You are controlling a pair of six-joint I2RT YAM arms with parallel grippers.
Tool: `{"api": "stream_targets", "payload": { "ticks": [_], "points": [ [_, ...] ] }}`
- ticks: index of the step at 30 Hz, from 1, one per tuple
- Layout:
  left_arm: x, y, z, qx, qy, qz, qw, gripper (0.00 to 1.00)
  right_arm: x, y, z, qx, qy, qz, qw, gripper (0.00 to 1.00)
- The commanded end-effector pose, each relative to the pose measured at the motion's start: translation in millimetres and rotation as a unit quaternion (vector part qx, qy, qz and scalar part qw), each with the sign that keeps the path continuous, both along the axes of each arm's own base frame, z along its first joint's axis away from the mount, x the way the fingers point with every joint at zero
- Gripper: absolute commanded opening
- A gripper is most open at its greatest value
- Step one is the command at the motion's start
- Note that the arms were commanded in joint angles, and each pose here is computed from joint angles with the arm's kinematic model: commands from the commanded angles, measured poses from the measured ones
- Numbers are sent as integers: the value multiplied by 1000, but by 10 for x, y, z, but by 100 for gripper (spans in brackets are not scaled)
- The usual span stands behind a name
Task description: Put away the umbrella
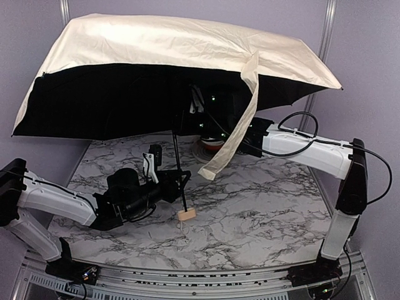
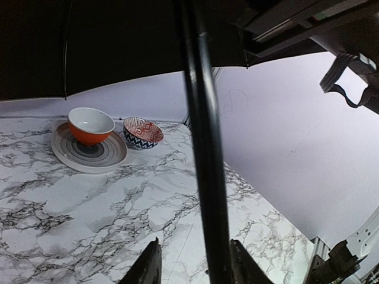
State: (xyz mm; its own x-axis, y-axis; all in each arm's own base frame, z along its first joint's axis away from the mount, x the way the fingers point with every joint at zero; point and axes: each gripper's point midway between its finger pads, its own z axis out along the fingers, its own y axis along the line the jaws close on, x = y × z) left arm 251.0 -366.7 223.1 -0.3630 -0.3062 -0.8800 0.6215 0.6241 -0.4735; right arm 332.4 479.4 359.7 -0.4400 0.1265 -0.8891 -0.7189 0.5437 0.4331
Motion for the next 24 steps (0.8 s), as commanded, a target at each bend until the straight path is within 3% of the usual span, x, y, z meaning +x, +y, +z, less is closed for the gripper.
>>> {"api": "stream_targets", "payload": {
  "ticks": [1, 6, 10, 17, 21, 24],
  "points": [
    [52, -43, 58, -5, -1, 7, 1000, 41, -122, -156, 738, 87, -59, -14, 994, 0],
    [43, -103, 64, -5, -2, -4, 1000, 39, -216, -176, 790, 92, -73, -18, 993, 0],
    [35, -104, 76, -11, 2, -6, 1000, 1, -240, -184, 784, 89, -76, -19, 993, 0],
    [-132, -209, 205, -31, -5, -64, 997, 0, -372, -298, 893, 113, -117, 16, 987, 2],
    [-262, -224, 326, -56, -29, -98, 993, 0, -342, -528, 940, 174, -124, 73, 974, 50],
    [-348, -221, 381, -75, -46, -114, 990, 0, -190, -762, 962, 223, -128, 88, 962, 64]
  ]
}}
